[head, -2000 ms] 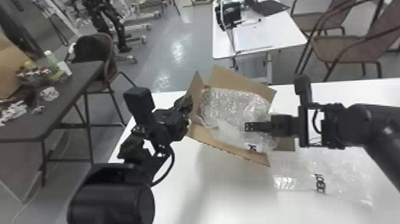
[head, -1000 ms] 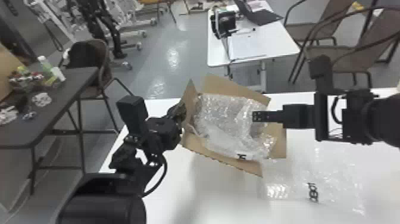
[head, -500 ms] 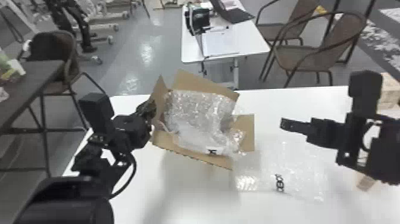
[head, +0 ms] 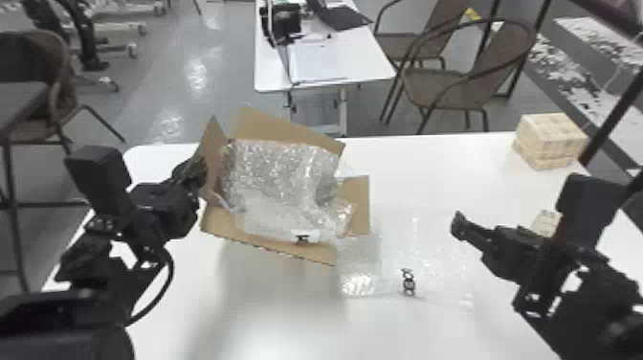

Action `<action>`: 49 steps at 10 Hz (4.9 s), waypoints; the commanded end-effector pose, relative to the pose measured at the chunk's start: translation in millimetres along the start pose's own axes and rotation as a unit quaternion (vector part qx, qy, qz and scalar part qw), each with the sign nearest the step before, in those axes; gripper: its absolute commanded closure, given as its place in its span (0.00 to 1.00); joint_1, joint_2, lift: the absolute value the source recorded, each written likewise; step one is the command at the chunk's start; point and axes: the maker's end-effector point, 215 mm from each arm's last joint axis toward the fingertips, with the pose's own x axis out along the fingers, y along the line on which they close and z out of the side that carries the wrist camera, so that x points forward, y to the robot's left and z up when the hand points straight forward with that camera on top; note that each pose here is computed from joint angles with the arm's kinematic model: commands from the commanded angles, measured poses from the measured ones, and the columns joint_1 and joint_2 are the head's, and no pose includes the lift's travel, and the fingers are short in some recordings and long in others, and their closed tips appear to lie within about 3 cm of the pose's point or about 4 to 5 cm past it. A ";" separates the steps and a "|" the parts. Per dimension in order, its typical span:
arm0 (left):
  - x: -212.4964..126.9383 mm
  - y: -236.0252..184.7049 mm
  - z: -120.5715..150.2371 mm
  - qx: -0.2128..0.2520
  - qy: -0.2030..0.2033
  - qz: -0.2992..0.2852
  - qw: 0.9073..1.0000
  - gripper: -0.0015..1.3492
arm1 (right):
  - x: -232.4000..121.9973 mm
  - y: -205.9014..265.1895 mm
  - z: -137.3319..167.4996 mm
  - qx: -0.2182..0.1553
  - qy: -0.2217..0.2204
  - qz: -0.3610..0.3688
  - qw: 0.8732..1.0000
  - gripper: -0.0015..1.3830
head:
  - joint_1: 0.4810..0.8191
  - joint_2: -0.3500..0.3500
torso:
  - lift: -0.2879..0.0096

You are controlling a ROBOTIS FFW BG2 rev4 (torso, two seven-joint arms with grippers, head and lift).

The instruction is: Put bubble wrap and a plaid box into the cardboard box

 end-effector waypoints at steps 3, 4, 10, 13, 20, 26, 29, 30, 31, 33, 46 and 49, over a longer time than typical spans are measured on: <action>-2.9 3.1 -0.9 -0.002 -0.002 0.002 1.000 0.91 | -10.0 2.4 -25.3 -0.007 -0.068 -0.030 0.997 0.10 | 0.63 0.58 | 0.60; -4.5 5.1 -3.2 -0.004 0.000 0.004 1.000 0.91 | -17.6 1.8 -28.3 -0.006 -0.091 -0.044 0.995 0.10 | 0.63 0.59 | 0.60; -15.8 17.1 -8.1 -0.009 -0.001 0.017 1.000 0.91 | -75.5 -51.1 -39.5 -0.004 -0.185 -0.180 0.966 0.10 | 0.63 0.55 | 0.60; -17.6 18.8 -8.4 -0.010 -0.002 0.019 1.000 0.91 | -79.1 -98.5 -54.1 0.002 -0.170 -0.225 0.960 0.10 | 0.63 0.51 | 0.60; -16.2 16.2 -5.0 -0.010 -0.006 0.017 1.000 0.91 | -27.0 -135.7 -67.4 -0.006 -0.127 -0.179 0.976 0.10 | 0.63 0.42 | 0.60; -15.9 15.6 -5.3 -0.010 -0.007 0.016 1.000 0.91 | -1.7 -143.2 -29.8 -0.038 -0.140 -0.165 0.976 0.10 | 0.63 0.41 | 0.60; -15.9 15.6 -4.9 -0.009 -0.008 0.016 1.000 0.91 | 13.1 -151.8 -18.8 -0.046 -0.138 -0.157 0.977 0.10 | 0.63 0.39 | 0.60; -15.7 14.8 -4.9 -0.009 -0.008 0.015 1.000 0.91 | 19.2 -151.6 -19.3 -0.046 -0.135 -0.154 0.978 0.10 | 0.63 0.38 | 0.60; -15.7 14.8 -4.4 -0.009 -0.009 0.015 1.000 0.91 | 26.4 -150.1 -21.3 -0.047 -0.132 -0.148 0.979 0.10 | 0.63 0.38 | 0.60; -16.1 14.6 -3.8 -0.009 -0.010 0.015 1.000 0.91 | 40.5 -148.3 -25.2 -0.055 -0.121 -0.137 0.982 0.10 | 0.63 0.39 | 0.60; -16.1 14.2 -6.1 -0.009 -0.008 0.015 1.000 0.91 | 38.5 -128.6 -29.0 -0.046 -0.118 -0.118 0.985 0.64 | 0.63 0.42 | 0.60; -16.1 14.6 -5.8 -0.007 -0.009 0.016 1.000 0.91 | 36.5 -123.8 -23.4 -0.039 -0.124 -0.113 0.985 0.72 | 0.63 0.43 | 0.60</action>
